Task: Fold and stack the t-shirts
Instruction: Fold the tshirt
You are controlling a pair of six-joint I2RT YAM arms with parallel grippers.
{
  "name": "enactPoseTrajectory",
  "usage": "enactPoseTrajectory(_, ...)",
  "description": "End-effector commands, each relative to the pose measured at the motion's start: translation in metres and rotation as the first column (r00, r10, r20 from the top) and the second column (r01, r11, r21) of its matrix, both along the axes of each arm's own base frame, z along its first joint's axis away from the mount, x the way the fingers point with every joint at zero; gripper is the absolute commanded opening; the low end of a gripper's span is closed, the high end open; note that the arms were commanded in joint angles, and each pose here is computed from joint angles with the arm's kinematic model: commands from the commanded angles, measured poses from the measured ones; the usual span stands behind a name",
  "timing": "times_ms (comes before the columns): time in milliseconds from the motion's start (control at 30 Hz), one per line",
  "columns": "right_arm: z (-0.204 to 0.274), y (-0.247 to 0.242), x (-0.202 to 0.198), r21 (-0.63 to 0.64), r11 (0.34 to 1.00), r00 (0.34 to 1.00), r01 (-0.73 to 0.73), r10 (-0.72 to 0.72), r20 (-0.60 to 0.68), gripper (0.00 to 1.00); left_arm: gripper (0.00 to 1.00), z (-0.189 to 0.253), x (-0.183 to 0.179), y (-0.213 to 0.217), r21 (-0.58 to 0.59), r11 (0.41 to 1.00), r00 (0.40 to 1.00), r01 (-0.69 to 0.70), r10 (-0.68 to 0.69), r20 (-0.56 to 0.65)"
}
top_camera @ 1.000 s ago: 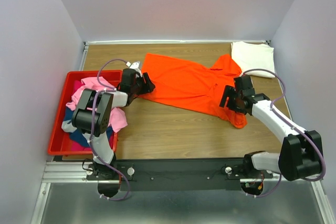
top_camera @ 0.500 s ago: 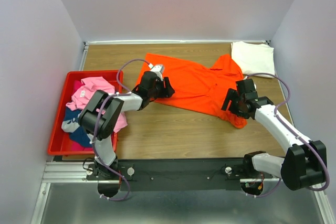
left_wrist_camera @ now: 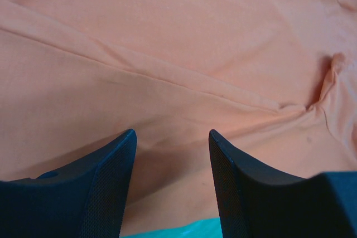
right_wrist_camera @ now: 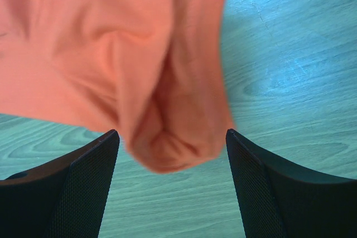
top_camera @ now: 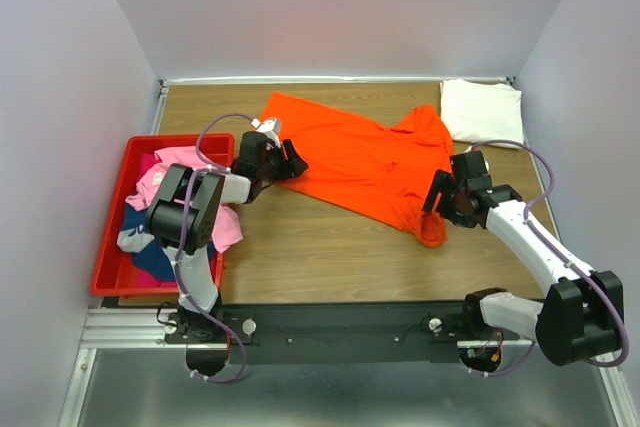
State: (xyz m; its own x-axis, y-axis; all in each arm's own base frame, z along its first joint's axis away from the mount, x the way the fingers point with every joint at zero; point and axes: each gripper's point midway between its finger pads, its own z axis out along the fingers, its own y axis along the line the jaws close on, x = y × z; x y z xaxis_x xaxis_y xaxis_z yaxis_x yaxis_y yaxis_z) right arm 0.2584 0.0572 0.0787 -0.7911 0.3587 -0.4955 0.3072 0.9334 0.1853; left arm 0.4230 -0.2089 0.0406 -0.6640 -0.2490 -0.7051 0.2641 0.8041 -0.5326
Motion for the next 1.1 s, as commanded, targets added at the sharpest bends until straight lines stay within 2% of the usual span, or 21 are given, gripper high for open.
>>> enactPoseTrajectory(0, 0.002, 0.005, -0.004, 0.024, 1.0, 1.0, -0.019, 0.02, -0.021, 0.82, 0.63, -0.023, -0.014, 0.017, 0.034, 0.999, 0.997, 0.01, -0.008, -0.071)
enactPoseTrajectory(167, 0.006, 0.028, -0.01, 0.071, 0.991, 0.994, -0.109, 0.111, -0.017, 0.74, 0.63, -0.02, -0.007, 0.016, 0.042, 0.999, 0.998, 0.025, -0.022, -0.063)
enactPoseTrajectory(367, 0.02, 0.063, -0.025, 0.089, 0.97, 0.974, -0.227, 0.224, 0.045, 0.71, 0.63, -0.02, -0.004, 0.018, 0.074, 0.997, 0.998, 0.034, -0.029, -0.062)
enactPoseTrajectory(633, -0.022, 0.061, -0.046, 0.012, 0.987, 0.982, -0.162, 0.163, -0.093, 0.67, 0.63, -0.023, -0.004, 0.018, 0.08, 0.996, 0.998, 0.04, -0.035, -0.06)
enactPoseTrajectory(800, -0.027, 0.06, -0.049, -0.001, 0.99, 0.984, -0.142, 0.141, -0.107, 0.61, 0.63, -0.022, -0.004, 0.019, 0.079, 0.996, 0.998, 0.043, -0.039, -0.058)
enactPoseTrajectory(1067, -0.045, 0.048, -0.053, -0.063, 0.992, 0.983, -0.113, 0.102, -0.155, 0.58, 0.63, -0.024, -0.007, 0.018, 0.076, 0.996, 0.997, 0.053, -0.048, -0.062)
